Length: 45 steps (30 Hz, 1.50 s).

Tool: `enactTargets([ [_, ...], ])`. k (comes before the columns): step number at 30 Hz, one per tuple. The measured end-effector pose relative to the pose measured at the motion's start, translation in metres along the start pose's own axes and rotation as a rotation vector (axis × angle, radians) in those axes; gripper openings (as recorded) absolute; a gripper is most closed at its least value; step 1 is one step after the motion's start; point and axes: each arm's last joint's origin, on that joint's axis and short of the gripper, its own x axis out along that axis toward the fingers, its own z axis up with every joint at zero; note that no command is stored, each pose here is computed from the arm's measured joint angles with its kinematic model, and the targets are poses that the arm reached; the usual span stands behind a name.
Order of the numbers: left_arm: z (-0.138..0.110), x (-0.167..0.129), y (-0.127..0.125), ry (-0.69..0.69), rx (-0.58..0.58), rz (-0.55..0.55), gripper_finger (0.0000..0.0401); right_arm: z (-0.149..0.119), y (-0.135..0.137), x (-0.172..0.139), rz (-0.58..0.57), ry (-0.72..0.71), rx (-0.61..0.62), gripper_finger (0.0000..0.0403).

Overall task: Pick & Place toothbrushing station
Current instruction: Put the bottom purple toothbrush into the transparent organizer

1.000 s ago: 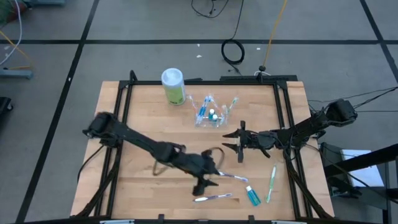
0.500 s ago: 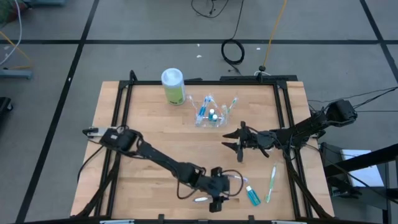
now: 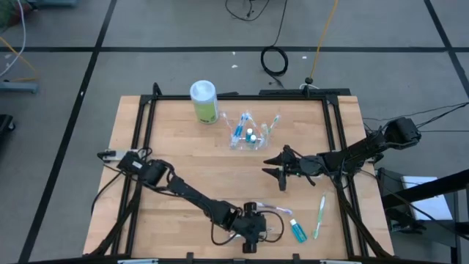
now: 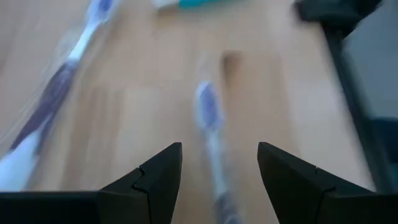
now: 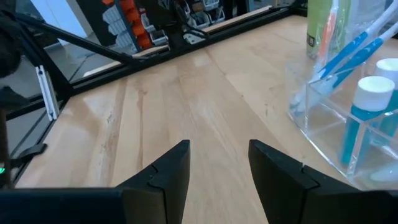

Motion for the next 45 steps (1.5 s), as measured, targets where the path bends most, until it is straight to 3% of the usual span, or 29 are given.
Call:
enactTargets([
  [3,0.002,0.006,0.0,-0.03,-0.025,-0.055,0.0216,0.0,0.0,0.0,0.0,0.001,-0.003,0.0155],
  [10,-0.01,0.015,0.009,0.045,-0.019,-0.007,0.0204,0.0,0.0,0.0,0.0,0.002,-0.003,0.0155],
  [24,-0.008,0.0,0.006,0.103,0.028,0.015,0.003,0.0,0.0,0.0,0.002,0.0,-0.003,0.0155],
  [29,-0.001,-0.018,0.003,0.129,0.031,0.02,0.0009,0.001,0.0,0.0,0.003,-0.004,-0.003,0.0155],
  [37,0.045,-0.101,-0.005,0.027,0.089,0.102,0.0006,0.0,0.0,0.0,0.003,-0.005,-0.027,0.0155],
  [45,0.099,-0.236,-0.001,-0.29,0.157,0.266,0.0006,0.0,0.0,0.0,0.004,-0.004,-0.025,0.0155],
])
